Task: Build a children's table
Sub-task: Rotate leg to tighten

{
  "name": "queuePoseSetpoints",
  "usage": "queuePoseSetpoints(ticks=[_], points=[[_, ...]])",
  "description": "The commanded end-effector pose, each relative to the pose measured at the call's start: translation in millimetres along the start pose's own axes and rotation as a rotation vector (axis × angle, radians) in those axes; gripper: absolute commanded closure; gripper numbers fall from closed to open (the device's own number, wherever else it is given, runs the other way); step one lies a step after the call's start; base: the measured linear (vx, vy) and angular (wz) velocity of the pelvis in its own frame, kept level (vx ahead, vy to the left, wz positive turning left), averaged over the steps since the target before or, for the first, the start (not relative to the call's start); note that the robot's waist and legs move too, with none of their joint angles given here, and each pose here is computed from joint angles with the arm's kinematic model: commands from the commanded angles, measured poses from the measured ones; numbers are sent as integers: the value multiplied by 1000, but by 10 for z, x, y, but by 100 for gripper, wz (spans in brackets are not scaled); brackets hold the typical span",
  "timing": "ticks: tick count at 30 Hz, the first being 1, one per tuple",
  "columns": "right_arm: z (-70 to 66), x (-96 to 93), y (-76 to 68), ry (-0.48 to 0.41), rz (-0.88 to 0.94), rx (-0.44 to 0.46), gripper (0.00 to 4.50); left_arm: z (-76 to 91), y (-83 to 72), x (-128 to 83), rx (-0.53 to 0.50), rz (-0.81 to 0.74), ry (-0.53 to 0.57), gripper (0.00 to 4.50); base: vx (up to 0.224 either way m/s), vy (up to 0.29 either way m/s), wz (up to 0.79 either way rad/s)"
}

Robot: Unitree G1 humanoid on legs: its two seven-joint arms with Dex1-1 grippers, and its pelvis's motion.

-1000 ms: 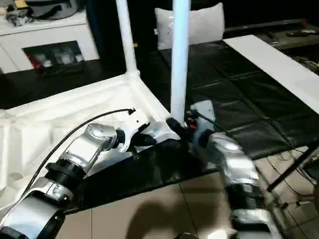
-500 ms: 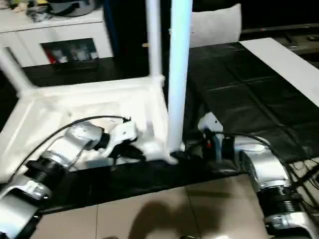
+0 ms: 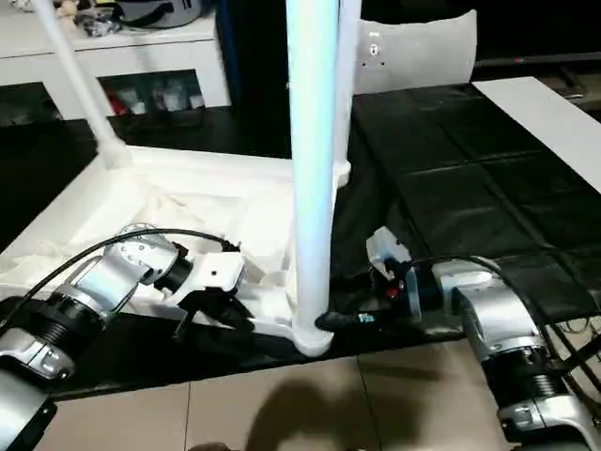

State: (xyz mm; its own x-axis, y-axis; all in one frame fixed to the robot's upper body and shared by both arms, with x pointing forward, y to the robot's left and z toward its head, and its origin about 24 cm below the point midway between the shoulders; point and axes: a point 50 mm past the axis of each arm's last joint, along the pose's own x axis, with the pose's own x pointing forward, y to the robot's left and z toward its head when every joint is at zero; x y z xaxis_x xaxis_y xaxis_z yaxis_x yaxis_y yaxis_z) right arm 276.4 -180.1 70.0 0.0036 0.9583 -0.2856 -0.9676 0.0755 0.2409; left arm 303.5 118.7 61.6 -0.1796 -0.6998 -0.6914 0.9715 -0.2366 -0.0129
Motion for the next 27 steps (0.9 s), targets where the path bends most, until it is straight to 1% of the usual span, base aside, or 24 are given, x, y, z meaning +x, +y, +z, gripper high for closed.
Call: queuePoseSetpoints(ticks=[1, 2, 3, 7, 9, 14, 15, 16, 17, 18, 19, 21, 22, 23, 24, 25, 26, 27], points=[[83, 73, -10, -11, 27, -33, 186, -16, -98, 130, 14, -107, 20, 450, 0, 0, 0], [81, 87, -12, -13, 30, -32, 192, -16, -101, 135, 16, -109, 19, 450, 0, 0, 0], [82, 121, -7, -20, 41, -29, 208, -16, -106, 143, 18, -113, 18, 450, 0, 0, 0], [88, 163, 6, -30, 57, -26, 223, -16, -111, 145, 15, -118, 18, 450, 0, 0, 0], [89, 191, 24, -43, 74, -20, 244, -27, -119, 150, 8, -120, 19, 450, 0, 0, 0], [98, 213, 66, -77, 91, -6, 248, -34, -140, 159, -19, -121, 1, 450, 0, 0, 0], [103, 223, 85, -94, 87, 2, 250, -20, -139, 169, -51, -106, -25, 450, 0, 0, 0], [103, 223, 85, -94, 87, 2, 250, -20, -139, 169, -51, -106, -25, 450, 0, 0, 0], [106, 233, 84, -104, 66, 8, 250, -12, -129, 176, -79, -88, -35, 450, 0, 0, 0], [117, 273, 46, -129, -22, 28, 250, 5, -89, 204, -140, -28, -54, 450, 0, 0, 0], [118, 300, 7, -137, -88, 37, 250, 19, -62, 225, -174, 11, -71, 450, 0, 0, 0], [116, 336, -44, -143, -174, 44, 250, 42, -25, 254, -214, 63, -98, 450, 0, 0, 0], [114, 378, -105, -147, -271, 59, 250, 81, 22, 294, -266, 122, -139, 450, 0, 0, 0], [114, 378, -105, -147, -271, 59, 250, 81, 22, 294, -266, 122, -139, 450, 0, 0, 0], [115, 424, -165, -152, -367, 77, 250, 120, 68, 342, -318, 181, -167, 450, 0, 0, 0], [118, 434, -179, -155, -388, 84, 250, 126, 76, 352, -328, 191, -169, 450, 0, 0, 0], [124, 457, -212, -164, -438, 99, 251, 142, 96, 378, -352, 217, -173, 450, 0, 0, 0], [145, 507, -280, -186, -546, 139, 251, 186, 141, 430, -399, 278, -179, 450, 0, 0, 0]])
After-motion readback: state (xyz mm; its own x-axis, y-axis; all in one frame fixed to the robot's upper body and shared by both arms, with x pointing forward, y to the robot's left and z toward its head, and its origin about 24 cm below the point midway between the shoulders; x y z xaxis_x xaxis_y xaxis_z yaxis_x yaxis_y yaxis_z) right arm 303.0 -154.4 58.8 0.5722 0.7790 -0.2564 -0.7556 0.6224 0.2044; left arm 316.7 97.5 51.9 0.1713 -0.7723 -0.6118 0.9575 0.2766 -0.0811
